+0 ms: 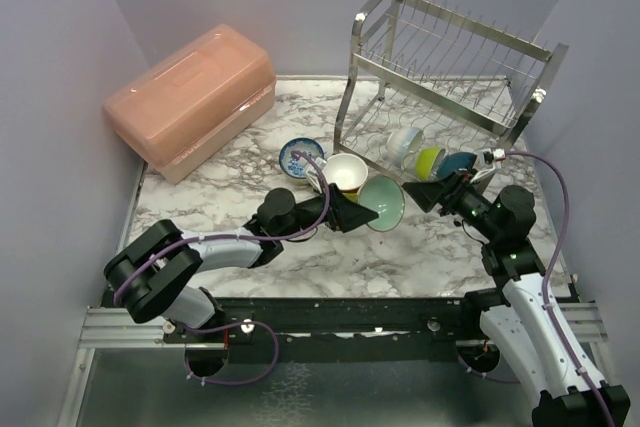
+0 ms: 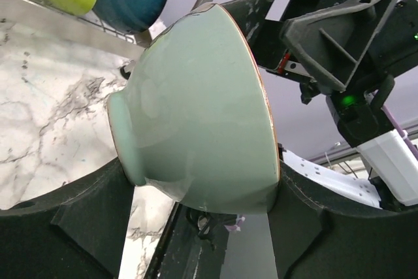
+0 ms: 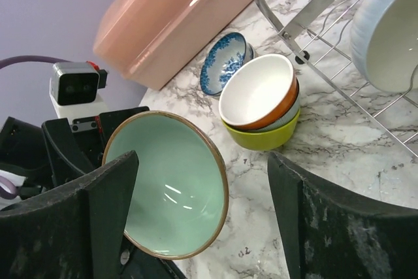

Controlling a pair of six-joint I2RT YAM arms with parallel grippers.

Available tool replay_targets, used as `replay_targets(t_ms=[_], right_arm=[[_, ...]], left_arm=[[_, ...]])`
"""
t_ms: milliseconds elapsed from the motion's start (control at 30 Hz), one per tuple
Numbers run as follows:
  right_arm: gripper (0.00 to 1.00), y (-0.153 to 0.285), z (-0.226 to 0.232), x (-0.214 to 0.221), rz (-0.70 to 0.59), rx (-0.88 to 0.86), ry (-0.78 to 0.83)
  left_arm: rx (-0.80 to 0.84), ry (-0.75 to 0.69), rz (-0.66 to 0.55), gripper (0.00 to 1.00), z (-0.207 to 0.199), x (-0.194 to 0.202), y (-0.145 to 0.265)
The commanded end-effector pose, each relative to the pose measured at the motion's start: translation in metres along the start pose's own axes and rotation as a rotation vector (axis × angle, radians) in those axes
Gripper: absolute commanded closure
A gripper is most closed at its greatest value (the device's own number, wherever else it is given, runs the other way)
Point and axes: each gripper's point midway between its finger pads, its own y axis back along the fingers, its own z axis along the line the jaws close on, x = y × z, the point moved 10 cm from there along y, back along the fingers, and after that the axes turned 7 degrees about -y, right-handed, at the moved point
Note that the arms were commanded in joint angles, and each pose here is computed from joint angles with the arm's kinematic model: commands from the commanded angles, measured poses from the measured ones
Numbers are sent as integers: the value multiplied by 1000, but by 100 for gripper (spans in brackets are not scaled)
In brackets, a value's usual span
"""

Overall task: Load the bowls into the dish rack
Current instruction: Pick up the bowl from the center of the board, then adjust the bowl in the dish rack.

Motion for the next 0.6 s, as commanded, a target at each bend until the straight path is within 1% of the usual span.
replay_targets(t_ms=[0,133,200,433,567], right_arm=[[13,2,-4,1,-6,43,14],[3,3,-11,5,0,81,0],[0,3,-14,8,12,95,-2],[0,4,-26,19,40,132,-17],[0,6,-33,28,82,170,-48]], left_arm=[[30,-53,-103,100,-7,-14,6],[-13,-51,-130,100,-1,-14,15],[-29,-53,-142,100,2,-16,20],[-94,-84,-174,100,10,-21,34],[-162,-130,-199,100,13,-28,40]])
